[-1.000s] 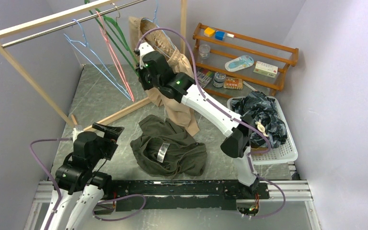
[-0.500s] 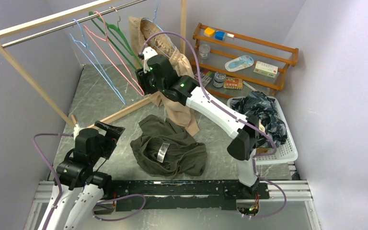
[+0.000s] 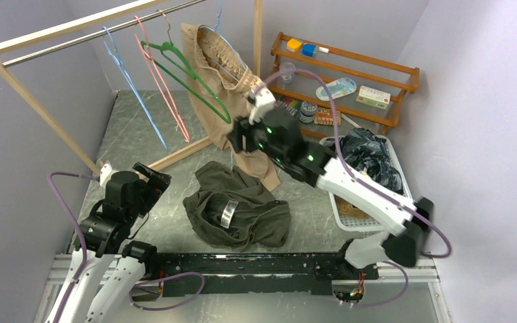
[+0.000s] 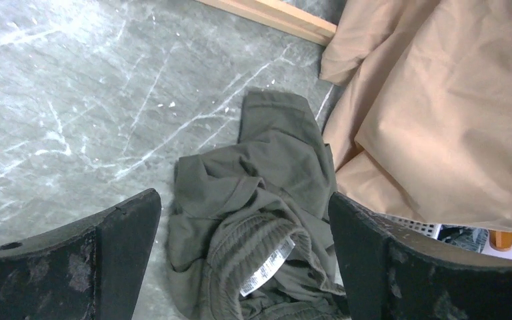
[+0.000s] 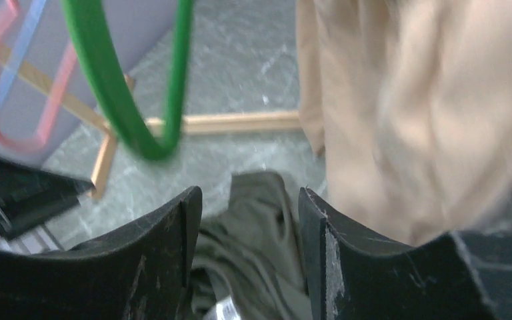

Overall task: Remove the shorts from the hanger
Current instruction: Place the hanger on the clothes rod, then pick up the shorts at the center of the board.

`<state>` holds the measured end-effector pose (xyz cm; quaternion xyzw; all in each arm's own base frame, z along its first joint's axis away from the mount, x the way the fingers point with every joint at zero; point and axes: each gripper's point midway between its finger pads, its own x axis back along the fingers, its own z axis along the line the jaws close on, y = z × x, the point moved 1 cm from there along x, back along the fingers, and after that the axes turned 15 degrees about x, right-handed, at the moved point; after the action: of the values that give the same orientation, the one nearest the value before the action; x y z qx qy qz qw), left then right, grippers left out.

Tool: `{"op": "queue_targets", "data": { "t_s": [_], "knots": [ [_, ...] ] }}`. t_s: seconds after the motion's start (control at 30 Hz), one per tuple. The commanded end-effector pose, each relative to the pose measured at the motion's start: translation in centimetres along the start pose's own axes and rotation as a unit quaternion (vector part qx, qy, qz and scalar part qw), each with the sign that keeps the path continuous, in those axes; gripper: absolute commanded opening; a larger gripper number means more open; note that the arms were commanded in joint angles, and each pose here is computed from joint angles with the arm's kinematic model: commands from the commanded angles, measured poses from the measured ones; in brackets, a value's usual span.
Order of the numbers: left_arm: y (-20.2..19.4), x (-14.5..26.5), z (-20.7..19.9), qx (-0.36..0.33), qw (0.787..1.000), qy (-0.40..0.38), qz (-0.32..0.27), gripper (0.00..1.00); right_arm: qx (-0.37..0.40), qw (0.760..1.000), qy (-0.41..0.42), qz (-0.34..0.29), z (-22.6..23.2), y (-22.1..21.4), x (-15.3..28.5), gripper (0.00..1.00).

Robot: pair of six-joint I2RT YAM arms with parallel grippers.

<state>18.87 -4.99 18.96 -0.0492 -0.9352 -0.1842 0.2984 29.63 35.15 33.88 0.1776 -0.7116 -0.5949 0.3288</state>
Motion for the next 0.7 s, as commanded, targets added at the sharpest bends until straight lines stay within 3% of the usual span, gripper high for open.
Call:
{"op": "queue_targets", "data": {
  "t_s": [0.0, 0.2, 0.33, 0.43, 0.67],
  "knots": [
    [1.5, 0.7, -0.4, -0.022, 0.999, -0.018, -0.037, 0.99, -0.058, 0.997, -0.016, -0.047, -0.8, -3.0, 3.3, 0.59],
    [1.0, 0.4, 0.3, -0.013, 0.999, -0.013, -0.031, 0.98, -0.006, 0.988, 0.155, 0.012, 5.7, -13.0, 6.4, 0.62],
    [0.3, 0.0, 0.5, -0.006, 1.000, -0.004, -0.013, 0.97, 0.171, 0.945, 0.272, 0.056, 13.3, -20.2, 9.7, 0.62],
    [-0.3, -0.2, 0.0, 0.003, 1.000, -0.011, 0.003, 0.96, 0.240, 0.923, 0.291, 0.080, 15.7, -24.0, 10.6, 0.62],
    [-0.6, 0.0, -0.2, 0.006, 1.000, -0.007, 0.015, 0.96, 0.252, 0.896, 0.333, 0.150, 17.5, -28.4, 10.2, 0.61]
  ]
}}
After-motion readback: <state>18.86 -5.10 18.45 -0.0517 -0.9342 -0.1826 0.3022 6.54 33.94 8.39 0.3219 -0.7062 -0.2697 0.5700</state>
